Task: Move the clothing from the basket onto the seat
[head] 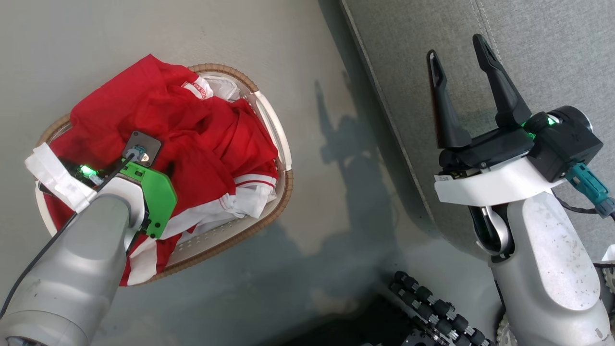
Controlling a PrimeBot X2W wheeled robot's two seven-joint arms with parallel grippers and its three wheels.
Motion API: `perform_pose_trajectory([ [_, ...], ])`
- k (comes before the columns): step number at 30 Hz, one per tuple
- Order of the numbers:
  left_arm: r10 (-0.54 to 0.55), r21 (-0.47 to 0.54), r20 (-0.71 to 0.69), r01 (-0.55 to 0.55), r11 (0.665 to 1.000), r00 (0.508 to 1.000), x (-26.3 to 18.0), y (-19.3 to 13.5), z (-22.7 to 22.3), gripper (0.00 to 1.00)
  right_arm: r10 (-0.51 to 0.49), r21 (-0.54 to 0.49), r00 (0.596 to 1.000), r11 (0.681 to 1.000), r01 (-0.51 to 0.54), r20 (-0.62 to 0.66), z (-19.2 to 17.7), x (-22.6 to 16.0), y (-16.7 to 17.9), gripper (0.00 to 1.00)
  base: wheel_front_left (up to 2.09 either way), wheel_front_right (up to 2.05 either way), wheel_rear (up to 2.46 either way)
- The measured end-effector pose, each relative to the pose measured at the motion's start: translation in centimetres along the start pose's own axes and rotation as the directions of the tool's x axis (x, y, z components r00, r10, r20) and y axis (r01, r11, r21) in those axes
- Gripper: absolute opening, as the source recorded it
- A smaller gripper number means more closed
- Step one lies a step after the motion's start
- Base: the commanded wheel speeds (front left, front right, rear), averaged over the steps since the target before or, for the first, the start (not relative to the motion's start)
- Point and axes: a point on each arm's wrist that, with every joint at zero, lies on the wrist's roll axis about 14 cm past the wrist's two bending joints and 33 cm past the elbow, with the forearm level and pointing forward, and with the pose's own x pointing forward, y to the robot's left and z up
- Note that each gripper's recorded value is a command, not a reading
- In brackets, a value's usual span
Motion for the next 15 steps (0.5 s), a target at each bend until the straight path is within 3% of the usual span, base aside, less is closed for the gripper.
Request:
perform_pose_trajectory([
  [7, -0.023, -0.036, -0.088, 0.020, 0.999, 0.996, -0.1, -0.4, -1.4, 1.00, 0.000, 0.004, 1.000, 1.000, 0.000, 0.014, 0.4, 0.2, -0.1, 1.00, 0.00, 0.00, 0.00],
  [8, -0.025, -0.040, -0.098, 0.021, 0.999, 0.995, -0.1, -0.4, -1.6, 0.57, 0.000, 0.005, 1.000, 1.000, 0.000, 0.016, 0.5, 0.3, -0.1, 1.00, 0.00, 0.00, 0.00],
  [10, -0.030, -0.047, -0.118, 0.025, 0.999, 0.993, -0.3, -0.4, -1.9, 0.00, 0.002, 0.005, 1.000, 1.000, -0.002, 0.023, 0.7, 0.4, 0.0, 1.00, 0.00, 0.00, 0.00],
  [15, -0.031, -0.056, -0.137, 0.023, 0.998, 0.990, -0.7, -0.2, -2.4, 0.00, 0.005, 0.008, 0.999, 1.000, -0.005, 0.037, 1.2, 0.6, 0.1, 1.00, 0.00, 0.00, 0.00],
])
